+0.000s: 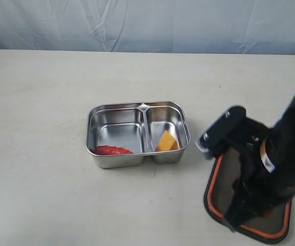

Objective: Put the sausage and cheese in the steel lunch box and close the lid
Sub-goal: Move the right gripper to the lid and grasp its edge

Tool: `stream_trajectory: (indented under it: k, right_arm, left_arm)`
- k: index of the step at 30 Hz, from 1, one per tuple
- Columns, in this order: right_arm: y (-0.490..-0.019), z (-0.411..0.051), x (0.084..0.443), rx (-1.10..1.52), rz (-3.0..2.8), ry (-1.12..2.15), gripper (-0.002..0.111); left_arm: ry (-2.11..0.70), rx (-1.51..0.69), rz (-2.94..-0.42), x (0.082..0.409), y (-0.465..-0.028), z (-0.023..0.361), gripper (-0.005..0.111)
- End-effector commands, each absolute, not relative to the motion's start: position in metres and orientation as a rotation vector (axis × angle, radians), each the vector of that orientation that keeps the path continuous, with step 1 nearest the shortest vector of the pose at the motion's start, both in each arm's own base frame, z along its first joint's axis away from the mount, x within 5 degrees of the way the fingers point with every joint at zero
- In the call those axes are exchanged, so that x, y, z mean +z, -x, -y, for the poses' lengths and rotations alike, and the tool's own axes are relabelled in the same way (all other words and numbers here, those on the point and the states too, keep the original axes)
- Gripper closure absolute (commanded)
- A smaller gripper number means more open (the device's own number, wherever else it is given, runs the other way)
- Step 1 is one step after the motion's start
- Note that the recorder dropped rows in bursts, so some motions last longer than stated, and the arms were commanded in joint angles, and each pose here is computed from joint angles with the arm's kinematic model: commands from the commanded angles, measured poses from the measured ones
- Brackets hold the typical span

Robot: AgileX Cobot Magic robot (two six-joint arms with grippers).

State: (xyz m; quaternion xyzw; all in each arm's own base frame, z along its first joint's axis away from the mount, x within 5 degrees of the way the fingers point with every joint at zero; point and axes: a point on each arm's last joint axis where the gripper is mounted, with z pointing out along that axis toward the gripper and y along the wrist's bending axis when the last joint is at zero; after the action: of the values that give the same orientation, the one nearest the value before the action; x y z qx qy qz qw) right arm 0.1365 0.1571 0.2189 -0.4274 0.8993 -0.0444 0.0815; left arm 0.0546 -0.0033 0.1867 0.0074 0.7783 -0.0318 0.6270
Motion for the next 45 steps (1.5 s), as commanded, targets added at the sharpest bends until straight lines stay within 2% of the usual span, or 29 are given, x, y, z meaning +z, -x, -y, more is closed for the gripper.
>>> stream_trajectory:
  k: [1,5,17,40,42,45]
  right_arm:
    - [-0.118,-0.134,0.183,-0.178,-2.729,1.360,0.070]
    - [-0.111,-0.127,0.165,-0.139,-2.700,1.384,0.070]
    - [-0.115,-0.137,0.165,-0.033,-2.580,1.427,0.070]
    - [-0.121,-0.148,0.111,-0.127,-2.741,1.546,0.071]
    - [-0.121,-0.148,0.110,-0.127,-2.749,1.544,0.073]
    - [-0.121,-0.148,0.110,-0.126,-2.750,1.542,0.089]
  left_arm:
    - [-0.021,-0.081,-1.769,0.187,-0.055,0.004,0.107]
    - [-0.021,-0.081,-1.769,0.187,-0.055,0.004,0.107]
    - [-0.021,-0.081,-1.769,0.187,-0.055,0.004,0.107]
    - [-0.021,-0.081,-1.769,0.187,-0.055,0.004,0.107]
    - [-0.021,-0.081,-1.769,0.187,-0.055,0.004,0.107]
    - [-0.021,-0.081,-1.769,0.187,-0.055,0.004,0.107]
